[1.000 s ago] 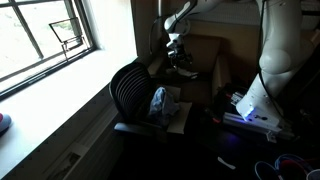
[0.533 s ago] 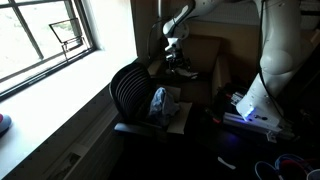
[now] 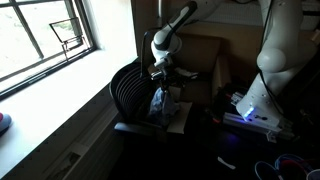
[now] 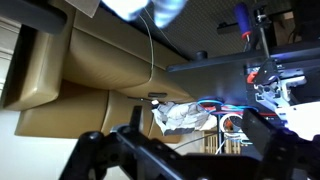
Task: Put the clothes on the couch on the chair
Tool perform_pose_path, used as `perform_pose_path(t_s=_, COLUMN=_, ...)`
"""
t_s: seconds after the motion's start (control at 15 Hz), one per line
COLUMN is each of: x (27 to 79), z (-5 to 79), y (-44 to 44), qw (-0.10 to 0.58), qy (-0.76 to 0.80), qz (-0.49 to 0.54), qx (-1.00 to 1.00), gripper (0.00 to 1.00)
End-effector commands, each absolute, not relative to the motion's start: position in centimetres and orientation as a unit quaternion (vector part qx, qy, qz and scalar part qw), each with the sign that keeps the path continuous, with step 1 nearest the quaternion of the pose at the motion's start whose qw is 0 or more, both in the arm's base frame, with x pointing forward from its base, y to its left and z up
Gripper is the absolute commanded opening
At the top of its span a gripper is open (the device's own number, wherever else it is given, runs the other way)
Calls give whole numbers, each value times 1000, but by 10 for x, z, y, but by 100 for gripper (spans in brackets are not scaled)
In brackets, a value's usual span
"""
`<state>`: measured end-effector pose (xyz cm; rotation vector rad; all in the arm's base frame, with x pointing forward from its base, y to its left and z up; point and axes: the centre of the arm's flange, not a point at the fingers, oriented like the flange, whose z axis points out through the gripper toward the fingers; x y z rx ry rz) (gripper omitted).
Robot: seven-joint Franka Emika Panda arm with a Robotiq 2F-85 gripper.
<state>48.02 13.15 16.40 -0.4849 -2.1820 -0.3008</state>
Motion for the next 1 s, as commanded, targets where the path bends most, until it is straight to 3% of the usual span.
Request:
perform_pose_path(t_s=0.0, x=478, z=164, y=134, qw=429, qy=-875, qz=-120, qx=-190, gripper=100)
perform_pose_path(t_s=0.13, x=475, z=160, y=122, qw=395, qy=-890, qz=-144, qx=-176, gripper=100)
perform_pose_path(t_s=0.73, x=428, z=108, y=91, qw=189, qy=-978, qz=-82, qx=20, gripper=100)
perform_pose_path(t_s=0.8, x=443, z=129, y=119, qw=226, qy=-971, qz=-76, qx=-3, gripper=100)
perform_pose_path(t_s=0.93, x=433, z=114, y=106, qw=209, qy=-975, qz=-79, qx=9, gripper=100)
